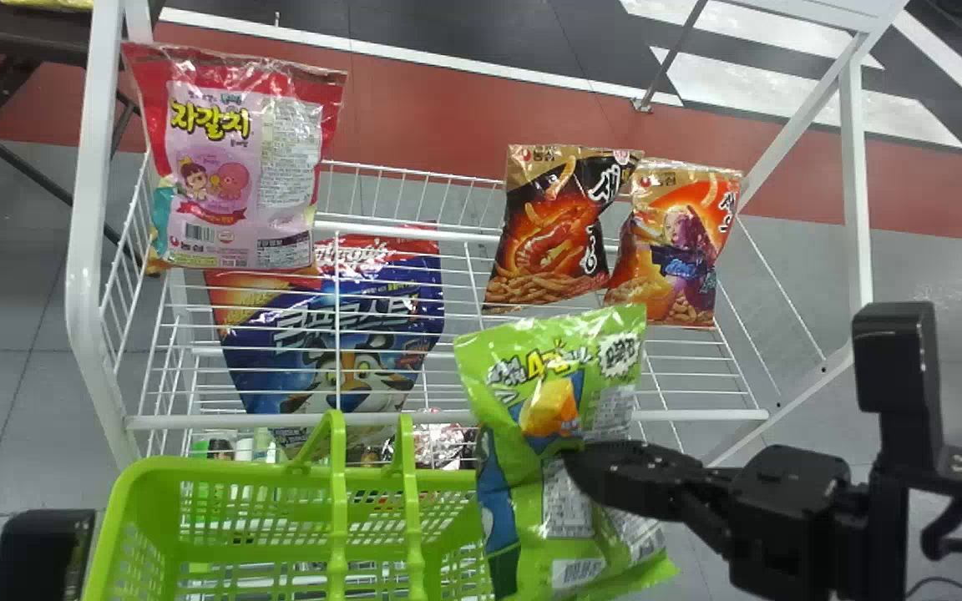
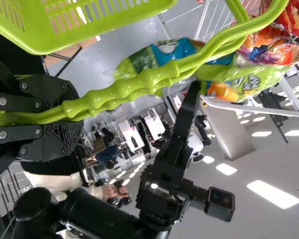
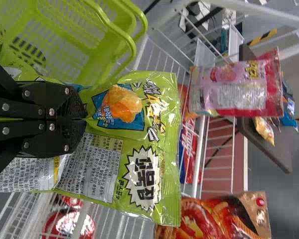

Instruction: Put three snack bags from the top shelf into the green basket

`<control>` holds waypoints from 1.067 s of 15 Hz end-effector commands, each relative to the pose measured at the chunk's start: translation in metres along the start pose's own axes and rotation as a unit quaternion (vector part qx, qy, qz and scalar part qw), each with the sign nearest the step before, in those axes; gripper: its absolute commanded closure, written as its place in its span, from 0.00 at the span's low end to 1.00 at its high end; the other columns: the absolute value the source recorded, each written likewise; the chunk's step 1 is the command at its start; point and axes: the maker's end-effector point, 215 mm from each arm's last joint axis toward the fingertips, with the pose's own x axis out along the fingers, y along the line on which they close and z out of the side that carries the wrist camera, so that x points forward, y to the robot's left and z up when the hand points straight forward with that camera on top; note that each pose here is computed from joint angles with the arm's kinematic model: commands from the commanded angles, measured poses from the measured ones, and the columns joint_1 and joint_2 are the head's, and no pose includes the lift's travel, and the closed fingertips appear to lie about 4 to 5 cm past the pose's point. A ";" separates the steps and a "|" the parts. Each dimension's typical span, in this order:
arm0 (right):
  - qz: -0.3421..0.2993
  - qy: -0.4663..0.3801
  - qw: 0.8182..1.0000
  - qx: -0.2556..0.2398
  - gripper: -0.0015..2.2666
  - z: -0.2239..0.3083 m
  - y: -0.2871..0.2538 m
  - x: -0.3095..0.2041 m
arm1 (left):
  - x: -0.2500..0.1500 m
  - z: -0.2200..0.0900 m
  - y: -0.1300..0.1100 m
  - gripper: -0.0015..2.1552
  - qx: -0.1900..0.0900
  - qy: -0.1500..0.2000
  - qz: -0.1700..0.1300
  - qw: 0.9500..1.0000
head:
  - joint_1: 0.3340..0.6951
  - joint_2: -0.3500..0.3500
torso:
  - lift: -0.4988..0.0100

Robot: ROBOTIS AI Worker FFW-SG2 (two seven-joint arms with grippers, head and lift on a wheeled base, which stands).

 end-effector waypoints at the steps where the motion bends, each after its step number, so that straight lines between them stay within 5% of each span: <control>1: 0.033 0.035 0.999 0.020 0.99 -0.029 0.024 0.013 | 0.000 0.001 -0.001 0.66 0.002 -0.001 -0.001 1.000 | 1.00 0.00 | 0.89; 14: 0.134 0.214 0.960 0.117 0.99 -0.178 0.094 0.101 | 0.001 -0.004 -0.011 0.66 -0.001 -0.002 -0.011 1.000 | 1.00 0.00 | 0.89; 16: 0.110 0.164 0.976 0.094 0.99 -0.164 0.075 0.132 | 0.001 -0.004 -0.013 0.66 0.001 -0.002 -0.011 1.000 | 1.00 0.00 | 0.89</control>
